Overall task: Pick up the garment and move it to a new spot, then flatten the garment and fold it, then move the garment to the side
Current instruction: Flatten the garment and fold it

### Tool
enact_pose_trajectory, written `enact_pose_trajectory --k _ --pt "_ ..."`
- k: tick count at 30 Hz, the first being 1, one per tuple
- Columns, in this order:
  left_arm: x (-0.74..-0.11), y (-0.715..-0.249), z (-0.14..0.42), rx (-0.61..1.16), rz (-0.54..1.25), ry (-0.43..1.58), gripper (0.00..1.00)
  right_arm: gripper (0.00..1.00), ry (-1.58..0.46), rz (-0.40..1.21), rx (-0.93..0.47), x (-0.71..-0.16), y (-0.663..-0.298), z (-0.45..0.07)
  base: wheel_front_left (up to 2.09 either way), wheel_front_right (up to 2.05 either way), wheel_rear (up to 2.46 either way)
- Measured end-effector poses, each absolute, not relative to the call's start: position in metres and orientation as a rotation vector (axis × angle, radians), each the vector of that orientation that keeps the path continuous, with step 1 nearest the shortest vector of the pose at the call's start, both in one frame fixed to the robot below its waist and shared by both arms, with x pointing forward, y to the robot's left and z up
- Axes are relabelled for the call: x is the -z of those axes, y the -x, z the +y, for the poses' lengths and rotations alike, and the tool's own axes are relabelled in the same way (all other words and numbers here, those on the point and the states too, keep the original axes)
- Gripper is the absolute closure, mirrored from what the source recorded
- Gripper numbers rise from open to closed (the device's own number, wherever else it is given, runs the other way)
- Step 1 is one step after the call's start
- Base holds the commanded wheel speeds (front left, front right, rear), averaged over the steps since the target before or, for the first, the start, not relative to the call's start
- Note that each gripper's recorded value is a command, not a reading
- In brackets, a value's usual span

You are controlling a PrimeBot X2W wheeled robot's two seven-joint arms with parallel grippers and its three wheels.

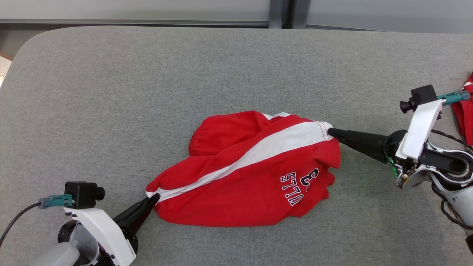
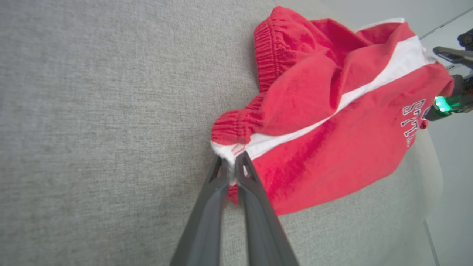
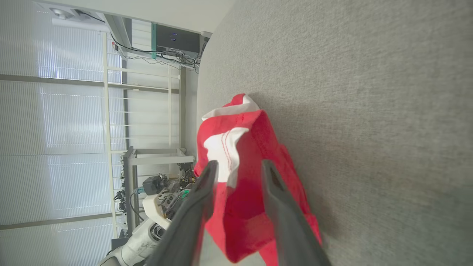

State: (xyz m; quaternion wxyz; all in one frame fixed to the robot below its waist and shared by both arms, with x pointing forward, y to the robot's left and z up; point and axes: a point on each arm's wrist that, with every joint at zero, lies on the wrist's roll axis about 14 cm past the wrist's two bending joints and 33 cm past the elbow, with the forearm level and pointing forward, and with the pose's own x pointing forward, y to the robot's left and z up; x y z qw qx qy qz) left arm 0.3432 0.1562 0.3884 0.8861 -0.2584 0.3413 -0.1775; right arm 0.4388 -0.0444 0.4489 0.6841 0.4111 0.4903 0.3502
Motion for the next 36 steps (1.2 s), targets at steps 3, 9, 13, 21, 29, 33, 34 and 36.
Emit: enact_pose_trajectory --k 3,9,13,21,29,33,34,36 --pt "-0.388 -0.345 0.155 0.371 0.709 0.537 1.00 1.00 -0.889 1.097 -0.773 -0.446 -0.439 -0.047 0.00 0.00 0.00" --pt "-0.401 -0.353 0.153 0.383 0.637 0.530 1.00 1.00 -0.948 0.881 -0.817 -0.497 -0.462 -0.040 0.00 0.00 0.00" --pt "-0.450 -0.385 0.145 0.427 0.430 0.546 1.00 1.00 -0.980 0.708 -0.807 -0.535 -0.473 -0.056 0.00 0.00 0.00" --pt "-0.603 -0.471 0.096 0.667 0.031 0.526 1.00 1.00 -0.947 0.162 -0.676 -0.641 -0.522 -0.119 0.00 0.00 0.00" --pt "-0.737 -0.576 0.067 0.676 -0.412 0.357 1.00 1.00 -0.755 -0.416 -0.486 -0.742 -0.578 -0.167 0.00 0.00 0.00" --pt "-0.742 -0.602 0.042 0.696 -0.481 0.370 1.00 1.00 -0.750 -0.541 -0.481 -0.759 -0.587 -0.173 0.00 0.00 0.00" --pt "-0.731 -0.607 0.037 0.704 -0.463 0.371 1.00 1.00 -0.768 -0.548 -0.484 -0.755 -0.588 -0.173 0.00 0.00 0.00" --pt "-0.699 -0.613 0.029 0.719 -0.409 0.360 1.00 1.00 -0.783 -0.528 -0.502 -0.742 -0.589 -0.170 0.00 0.00 0.00"
